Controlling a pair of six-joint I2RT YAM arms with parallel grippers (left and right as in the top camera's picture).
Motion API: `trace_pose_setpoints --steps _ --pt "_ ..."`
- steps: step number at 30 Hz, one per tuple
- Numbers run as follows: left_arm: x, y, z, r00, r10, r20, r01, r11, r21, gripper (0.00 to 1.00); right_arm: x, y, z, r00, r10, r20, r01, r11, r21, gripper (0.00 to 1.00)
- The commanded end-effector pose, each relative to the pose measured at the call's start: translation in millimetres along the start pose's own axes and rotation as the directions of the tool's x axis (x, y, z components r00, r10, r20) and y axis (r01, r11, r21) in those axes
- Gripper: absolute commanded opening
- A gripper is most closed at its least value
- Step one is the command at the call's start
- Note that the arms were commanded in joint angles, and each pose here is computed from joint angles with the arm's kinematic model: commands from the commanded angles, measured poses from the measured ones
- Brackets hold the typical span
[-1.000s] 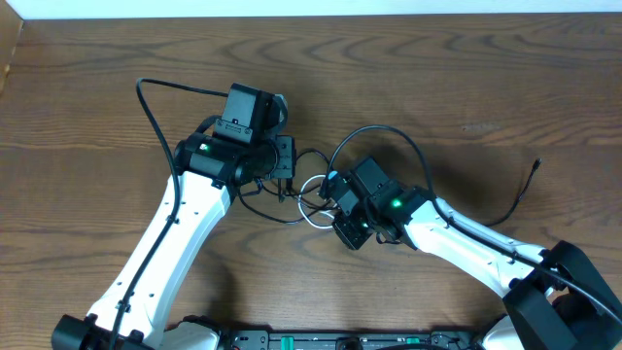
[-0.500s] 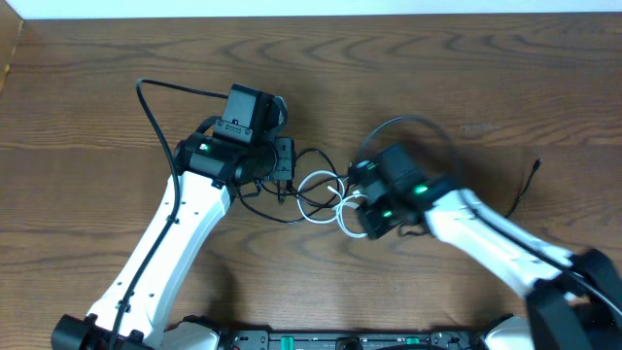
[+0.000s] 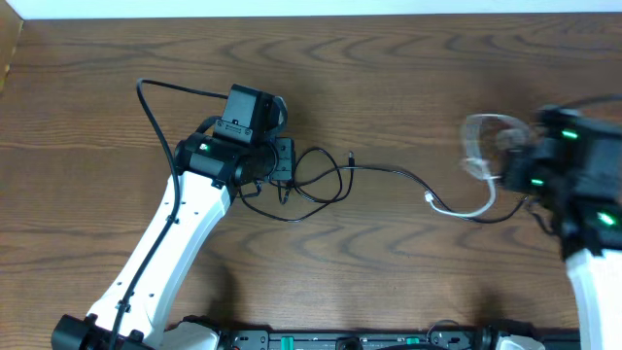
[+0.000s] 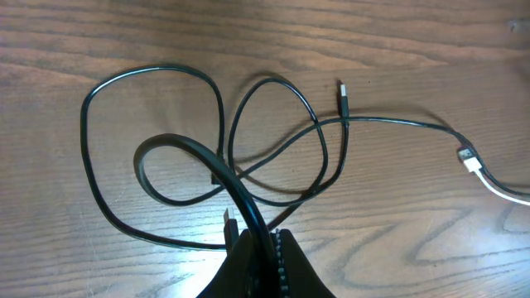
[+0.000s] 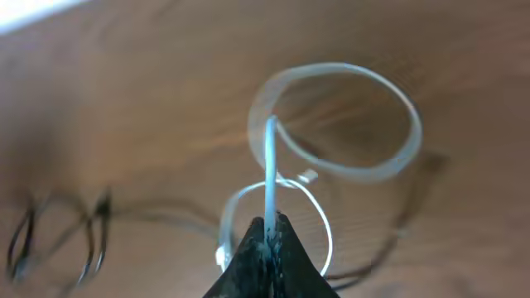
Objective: Untangle cables
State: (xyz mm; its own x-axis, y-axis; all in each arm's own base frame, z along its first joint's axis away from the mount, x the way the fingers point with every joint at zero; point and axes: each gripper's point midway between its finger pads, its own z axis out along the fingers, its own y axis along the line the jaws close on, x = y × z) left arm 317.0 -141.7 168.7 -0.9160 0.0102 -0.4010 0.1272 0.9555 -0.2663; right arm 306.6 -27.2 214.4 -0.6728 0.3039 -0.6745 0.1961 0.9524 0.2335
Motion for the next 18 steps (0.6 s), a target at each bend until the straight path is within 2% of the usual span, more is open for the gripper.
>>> trace_pose_setpoints --steps 1,4,9,13,18 --pt "-7.3 -0.5 -4.0 1.0 -0.006 0.018 0.006 1.0 -0.003 0.08 -20.1 -39.9 -27.7 0.979 0.16 0.126 -0.174 0.979 0.103 0.01" --pt "-7.4 -0.5 -4.0 1.0 -0.006 0.018 0.006 1.0 -0.003 0.08 -24.6 -66.4 -40.0 0.947 0.264 0.184 -0.291 0.946 0.14 0.01" --pt "-7.4 -0.5 -4.0 1.0 -0.006 0.018 0.006 1.0 -0.003 0.08 -21.5 -82.4 -35.7 0.938 0.302 0.172 -0.33 0.928 0.17 0.01" --pt "-7.4 -0.5 -4.0 1.0 -0.006 0.018 0.006 1.0 -0.003 0.08 -29.6 -75.5 -22.8 0.959 0.242 0.146 -0.26 0.958 0.118 0.01" --pt "-7.4 -0.5 -4.0 1.0 -0.006 0.018 0.006 1.0 -0.003 0.08 -49.4 -78.6 -16.0 0.974 0.204 0.095 -0.216 0.967 0.135 0.01"
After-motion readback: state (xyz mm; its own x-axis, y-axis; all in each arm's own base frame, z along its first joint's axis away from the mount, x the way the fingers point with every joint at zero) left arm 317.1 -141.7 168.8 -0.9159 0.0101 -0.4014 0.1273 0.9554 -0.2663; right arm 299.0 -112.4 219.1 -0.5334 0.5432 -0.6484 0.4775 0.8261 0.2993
